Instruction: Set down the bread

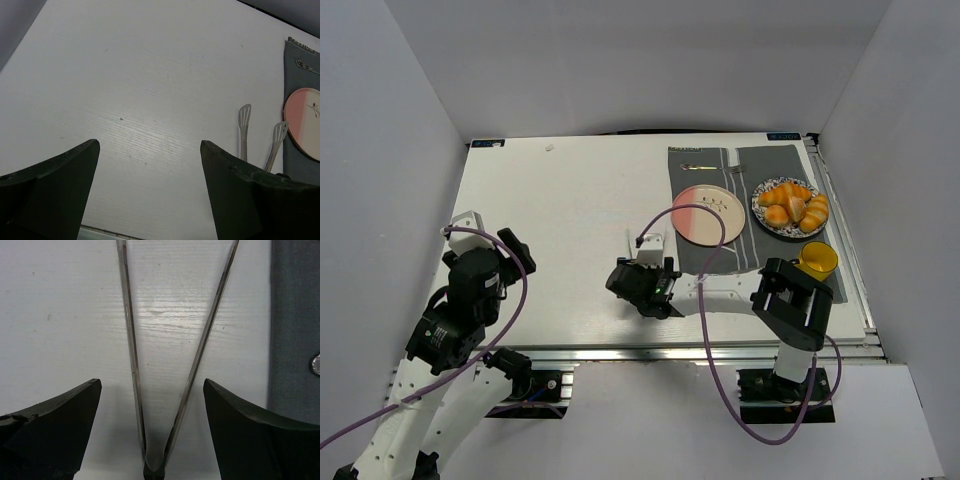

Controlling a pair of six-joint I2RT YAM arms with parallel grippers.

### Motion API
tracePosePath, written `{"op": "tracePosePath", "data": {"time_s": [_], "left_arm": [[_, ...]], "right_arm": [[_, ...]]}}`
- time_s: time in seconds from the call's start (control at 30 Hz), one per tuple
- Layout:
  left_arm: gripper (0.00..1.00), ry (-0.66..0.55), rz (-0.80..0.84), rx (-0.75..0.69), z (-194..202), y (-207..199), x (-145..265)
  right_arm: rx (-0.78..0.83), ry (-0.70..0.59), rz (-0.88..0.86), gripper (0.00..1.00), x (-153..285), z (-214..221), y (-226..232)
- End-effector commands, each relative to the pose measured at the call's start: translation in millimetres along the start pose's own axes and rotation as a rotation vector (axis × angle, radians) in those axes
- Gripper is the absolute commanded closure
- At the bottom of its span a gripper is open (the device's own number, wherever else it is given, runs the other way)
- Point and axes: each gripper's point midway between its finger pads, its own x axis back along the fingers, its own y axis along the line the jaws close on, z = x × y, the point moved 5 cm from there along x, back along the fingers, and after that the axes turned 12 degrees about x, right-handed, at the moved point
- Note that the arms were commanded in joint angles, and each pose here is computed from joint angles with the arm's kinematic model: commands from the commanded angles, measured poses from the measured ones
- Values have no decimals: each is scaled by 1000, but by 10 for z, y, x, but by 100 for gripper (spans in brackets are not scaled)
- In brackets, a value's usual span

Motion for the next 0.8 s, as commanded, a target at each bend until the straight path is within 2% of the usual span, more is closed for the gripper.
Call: {"op": "tracePosePath", "data": {"time_s": [0.0, 0.47, 0.77], "left_arm": [[7, 10, 9, -2, 2, -23, 5], [7, 23, 6, -13, 32, -67, -64], [7, 19, -4, -19, 33, -39, -55]], "right_arm": [[-61, 8, 37, 11, -13, -57, 0], [-103, 80, 112, 11, -300, 81, 11], [-152, 123, 177, 18, -356, 203, 5]]}}
